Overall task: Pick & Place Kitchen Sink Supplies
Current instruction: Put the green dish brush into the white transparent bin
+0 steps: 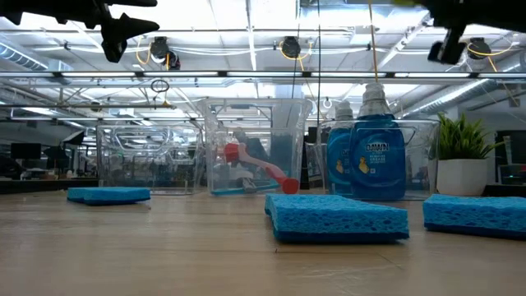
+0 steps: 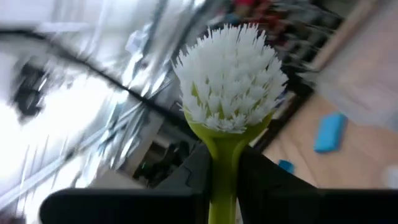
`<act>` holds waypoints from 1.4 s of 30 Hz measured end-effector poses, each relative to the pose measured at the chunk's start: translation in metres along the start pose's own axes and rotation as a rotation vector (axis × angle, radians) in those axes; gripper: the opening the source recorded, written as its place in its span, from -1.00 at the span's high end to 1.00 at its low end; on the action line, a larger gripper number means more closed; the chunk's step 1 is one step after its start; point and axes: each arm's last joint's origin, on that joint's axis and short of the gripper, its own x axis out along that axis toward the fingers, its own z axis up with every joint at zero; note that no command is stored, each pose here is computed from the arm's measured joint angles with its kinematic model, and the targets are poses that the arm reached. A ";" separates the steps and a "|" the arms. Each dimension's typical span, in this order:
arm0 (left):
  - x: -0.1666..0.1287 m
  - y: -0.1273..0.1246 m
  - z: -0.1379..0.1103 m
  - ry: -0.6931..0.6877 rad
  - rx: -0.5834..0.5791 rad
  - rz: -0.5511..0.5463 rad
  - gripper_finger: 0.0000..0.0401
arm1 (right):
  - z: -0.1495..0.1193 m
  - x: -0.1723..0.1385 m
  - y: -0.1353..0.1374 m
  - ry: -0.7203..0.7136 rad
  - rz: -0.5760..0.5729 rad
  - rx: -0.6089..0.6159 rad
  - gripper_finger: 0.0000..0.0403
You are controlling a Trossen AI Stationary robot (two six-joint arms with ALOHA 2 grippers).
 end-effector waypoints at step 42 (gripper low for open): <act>0.000 0.002 0.001 -0.023 0.002 0.052 0.07 | 0.046 0.095 0.020 -0.187 0.209 -0.377 0.82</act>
